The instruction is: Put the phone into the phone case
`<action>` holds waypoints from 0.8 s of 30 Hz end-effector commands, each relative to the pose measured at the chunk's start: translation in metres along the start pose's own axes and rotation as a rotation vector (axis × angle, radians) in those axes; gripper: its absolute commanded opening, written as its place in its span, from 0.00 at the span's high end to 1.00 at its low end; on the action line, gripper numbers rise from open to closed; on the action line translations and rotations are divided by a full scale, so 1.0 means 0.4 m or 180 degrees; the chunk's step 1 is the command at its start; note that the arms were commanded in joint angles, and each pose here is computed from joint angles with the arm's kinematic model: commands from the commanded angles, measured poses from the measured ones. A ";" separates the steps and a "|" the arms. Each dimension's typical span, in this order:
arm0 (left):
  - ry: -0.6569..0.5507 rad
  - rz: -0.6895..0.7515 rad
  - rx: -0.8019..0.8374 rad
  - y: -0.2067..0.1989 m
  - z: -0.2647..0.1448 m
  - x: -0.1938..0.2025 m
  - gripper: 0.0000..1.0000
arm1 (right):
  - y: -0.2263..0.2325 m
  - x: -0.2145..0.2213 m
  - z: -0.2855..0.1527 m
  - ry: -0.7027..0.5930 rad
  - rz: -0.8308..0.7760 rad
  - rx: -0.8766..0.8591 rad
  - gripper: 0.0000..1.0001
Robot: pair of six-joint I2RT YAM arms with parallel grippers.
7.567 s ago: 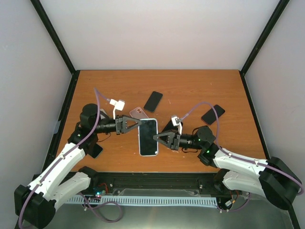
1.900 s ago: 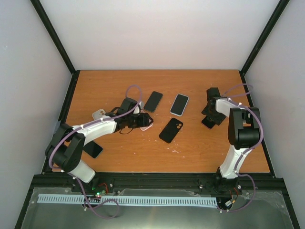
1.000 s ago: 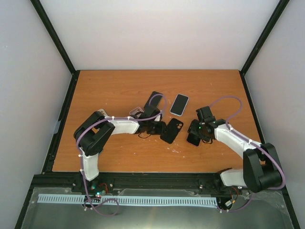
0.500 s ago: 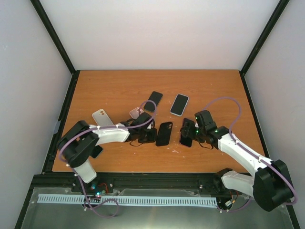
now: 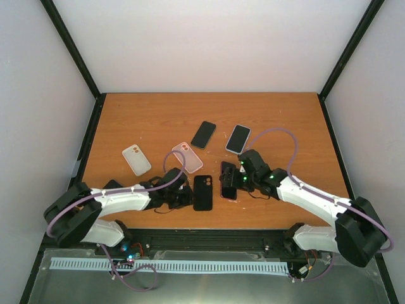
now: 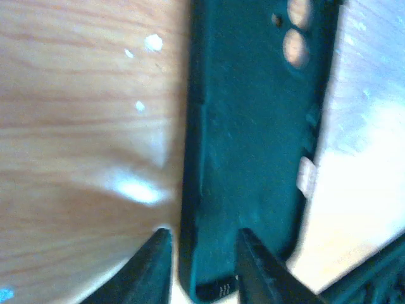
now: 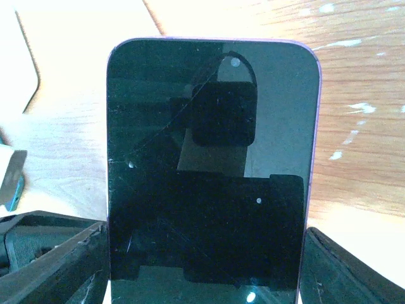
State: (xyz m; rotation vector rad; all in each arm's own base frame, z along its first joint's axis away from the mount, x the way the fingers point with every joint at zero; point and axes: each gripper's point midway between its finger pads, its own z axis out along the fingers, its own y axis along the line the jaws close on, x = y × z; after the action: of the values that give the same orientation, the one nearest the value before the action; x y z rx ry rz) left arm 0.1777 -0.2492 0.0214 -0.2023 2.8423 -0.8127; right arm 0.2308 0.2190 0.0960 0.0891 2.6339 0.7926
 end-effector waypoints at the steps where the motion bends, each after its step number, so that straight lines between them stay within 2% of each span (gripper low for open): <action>1: -0.0016 -0.0039 0.0944 -0.124 -0.050 0.011 0.65 | 0.132 -0.032 0.006 -0.0139 -0.0099 -0.0396 0.41; 4: -0.0205 -0.0108 0.1018 -0.122 -0.099 -0.022 0.50 | 0.180 -0.018 0.022 -0.0097 -0.0154 -0.0483 0.41; 10: -0.0548 -0.0286 0.1226 -0.060 -0.188 -0.088 0.34 | 0.246 0.031 0.089 0.0168 -0.0113 -0.0646 0.42; 13: -0.0730 -0.0282 0.1284 -0.045 -0.236 -0.116 0.18 | 0.267 0.063 0.124 0.0316 -0.0088 -0.0639 0.42; 17: -0.0984 -0.0331 0.1228 -0.015 -0.288 -0.156 0.12 | 0.276 0.092 0.160 0.0429 -0.0061 -0.0599 0.42; 24: -0.1110 -0.0307 0.0860 0.018 -0.306 -0.176 0.12 | 0.234 0.112 0.195 0.0484 0.0037 -0.0393 0.42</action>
State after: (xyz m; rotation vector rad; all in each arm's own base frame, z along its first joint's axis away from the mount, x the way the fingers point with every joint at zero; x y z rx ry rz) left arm 0.2182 -0.1760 0.1250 -0.4319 2.3618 -1.1476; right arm 0.2056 0.3332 0.0611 -0.0288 2.7676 0.9526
